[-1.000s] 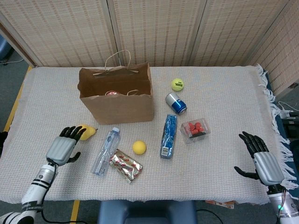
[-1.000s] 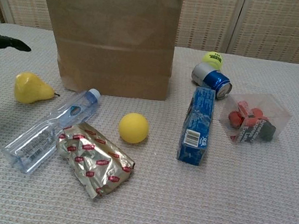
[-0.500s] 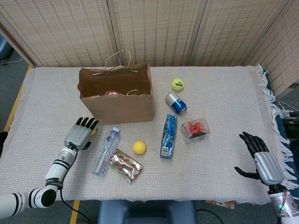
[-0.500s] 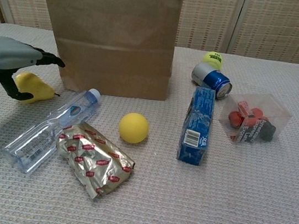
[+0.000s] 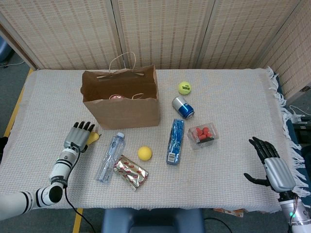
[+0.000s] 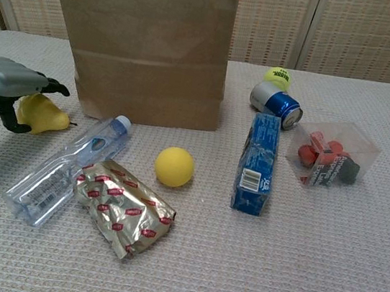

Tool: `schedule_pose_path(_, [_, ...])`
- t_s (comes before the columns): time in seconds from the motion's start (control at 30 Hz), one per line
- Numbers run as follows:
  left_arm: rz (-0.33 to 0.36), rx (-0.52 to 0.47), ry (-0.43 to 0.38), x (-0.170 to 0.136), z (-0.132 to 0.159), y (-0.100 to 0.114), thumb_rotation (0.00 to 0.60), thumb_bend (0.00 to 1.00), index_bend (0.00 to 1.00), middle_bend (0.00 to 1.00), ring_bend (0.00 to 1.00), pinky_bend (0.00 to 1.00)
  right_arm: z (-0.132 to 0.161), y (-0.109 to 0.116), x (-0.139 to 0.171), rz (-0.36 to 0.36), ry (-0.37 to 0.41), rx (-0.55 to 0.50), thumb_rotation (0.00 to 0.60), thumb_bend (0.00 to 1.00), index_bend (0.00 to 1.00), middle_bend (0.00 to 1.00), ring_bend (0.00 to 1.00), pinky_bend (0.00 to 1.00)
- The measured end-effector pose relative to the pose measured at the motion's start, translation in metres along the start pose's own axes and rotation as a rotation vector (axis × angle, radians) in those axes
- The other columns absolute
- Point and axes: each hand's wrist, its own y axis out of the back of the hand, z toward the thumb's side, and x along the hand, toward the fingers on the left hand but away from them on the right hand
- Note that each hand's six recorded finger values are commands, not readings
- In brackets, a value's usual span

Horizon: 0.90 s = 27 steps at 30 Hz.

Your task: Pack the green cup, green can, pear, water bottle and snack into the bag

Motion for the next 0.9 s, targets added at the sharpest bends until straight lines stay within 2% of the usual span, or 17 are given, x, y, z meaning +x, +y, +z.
schedule_pose_path(0.07, [-0.008, -0.004, 0.000, 0.000, 0.001, -0.004, 0.600, 0.41, 0.23, 0.10, 0.15, 0.34, 0.000, 0.000, 0.000, -0.001, 0.001, 0.002, 0.600, 0.07, 0.00, 0.00, 0.00, 0.00])
schedule_pose_path(0.17, [0.008, -0.018, -0.001, -0.002, 0.002, -0.003, 0.600, 0.55, 0.53, 0.43, 0.45, 0.59, 0.000, 0.000, 0.000, -0.001, 0.000, 0.002, 0.600, 0.07, 0.00, 0.00, 0.00, 0.00])
schedule_pose_path(0.27, [0.050, -0.033, -0.001, -0.005, 0.003, 0.001, 0.600, 0.60, 0.68, 0.61, 0.61, 0.71, 0.000, 0.000, 0.000, -0.002, -0.002, 0.001, 0.600, 0.07, 0.00, 0.00, 0.00, 0.00])
schedule_pose_path(0.43, [0.149, -0.084, 0.034, -0.013, -0.007, 0.013, 0.600, 0.62, 0.72, 0.67, 0.66, 0.75, 0.000, 0.001, 0.000, -0.007, 0.000, 0.001, 0.600, 0.07, 0.00, 0.00, 0.00, 0.00])
schedule_pose_path(0.6, [0.293, -0.211, 0.142, -0.022, -0.038, 0.039, 0.600, 0.63, 0.72, 0.67, 0.66, 0.75, 0.001, 0.001, 0.001, -0.014, 0.005, 0.000, 0.600, 0.07, 0.00, 0.00, 0.00, 0.00])
schedule_pose_path(0.8, [0.533, -0.515, 0.272, -0.042, -0.085, 0.084, 0.600, 0.63, 0.72, 0.67, 0.66, 0.74, 0.002, 0.000, 0.001, -0.010, 0.012, 0.004, 0.600, 0.07, 0.00, 0.00, 0.00, 0.00])
schedule_pose_path(0.9, [0.618, -0.681, 0.295, -0.051, -0.100, 0.100, 0.600, 0.63, 0.72, 0.67, 0.66, 0.73, 0.004, 0.000, 0.001, -0.011, 0.016, 0.005, 0.600, 0.07, 0.00, 0.00, 0.00, 0.00])
